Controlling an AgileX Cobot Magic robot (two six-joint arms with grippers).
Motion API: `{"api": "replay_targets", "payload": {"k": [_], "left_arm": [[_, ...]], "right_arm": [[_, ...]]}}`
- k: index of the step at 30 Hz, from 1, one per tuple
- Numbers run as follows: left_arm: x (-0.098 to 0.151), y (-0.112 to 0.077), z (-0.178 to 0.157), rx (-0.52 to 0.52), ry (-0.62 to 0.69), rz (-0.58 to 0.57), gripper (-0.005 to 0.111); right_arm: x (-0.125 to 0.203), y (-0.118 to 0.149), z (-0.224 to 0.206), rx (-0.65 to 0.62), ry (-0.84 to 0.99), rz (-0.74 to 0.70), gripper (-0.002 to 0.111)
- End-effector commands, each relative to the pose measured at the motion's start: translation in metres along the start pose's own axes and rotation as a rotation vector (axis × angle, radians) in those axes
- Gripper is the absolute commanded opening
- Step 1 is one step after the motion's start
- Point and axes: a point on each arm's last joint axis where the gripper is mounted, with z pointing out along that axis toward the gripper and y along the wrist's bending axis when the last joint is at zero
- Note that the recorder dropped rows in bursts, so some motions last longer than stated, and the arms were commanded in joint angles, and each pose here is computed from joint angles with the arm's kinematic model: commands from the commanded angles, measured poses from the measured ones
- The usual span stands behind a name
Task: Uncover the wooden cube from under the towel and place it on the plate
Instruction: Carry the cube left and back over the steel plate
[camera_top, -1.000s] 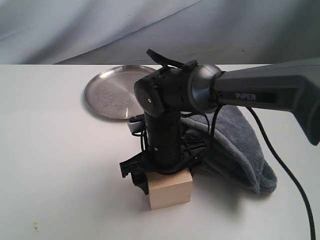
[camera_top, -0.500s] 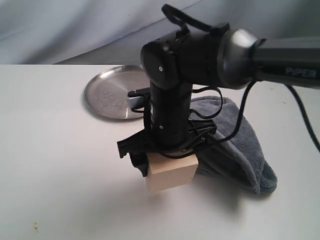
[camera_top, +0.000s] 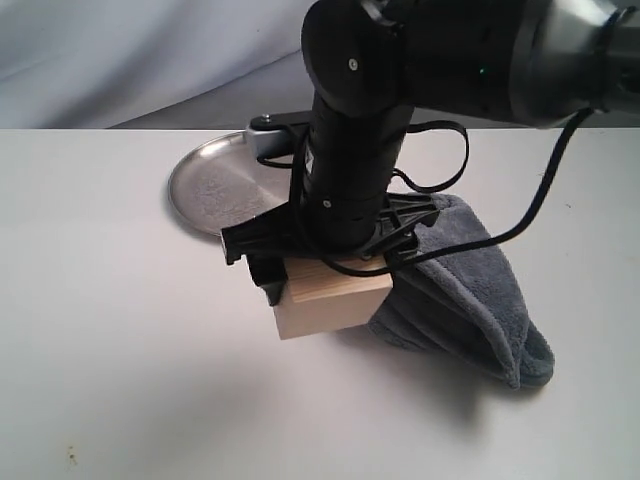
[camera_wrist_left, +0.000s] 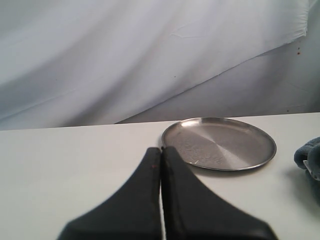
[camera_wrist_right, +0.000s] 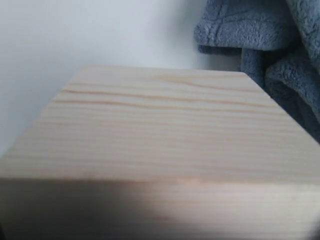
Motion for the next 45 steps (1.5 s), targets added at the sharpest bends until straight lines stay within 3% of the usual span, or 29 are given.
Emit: {"api": "replay_targets", "payload": {"k": [1, 14, 30, 37, 45], "left_arm": [[0.001, 0.0, 0.0, 0.005, -0.002, -0.004, 0.0], [0.001, 0.0, 0.0, 0.005, -0.002, -0.004, 0.0], [0.001, 0.0, 0.0, 0.005, -0.002, -0.004, 0.0], [0.001, 0.0, 0.0, 0.005, -0.002, -0.004, 0.0], [0.001, 0.0, 0.0, 0.005, -0.002, -0.004, 0.0]], "right_arm": [[-0.014, 0.004, -0.021, -0.033, -0.108, -0.003, 0.0], [-0.08, 0.021, 0.002, 0.001, -0.238, -0.02, 0.0], [-0.161, -0.038, 0.059, -0.135, -0.269, 0.214, 0.0], [-0.182, -0.037, 0.085, -0.268, -0.39, 0.281, 0.0], [-0.198, -0.04, 0.097, -0.302, -0.55, 0.351, 0.0]]}}
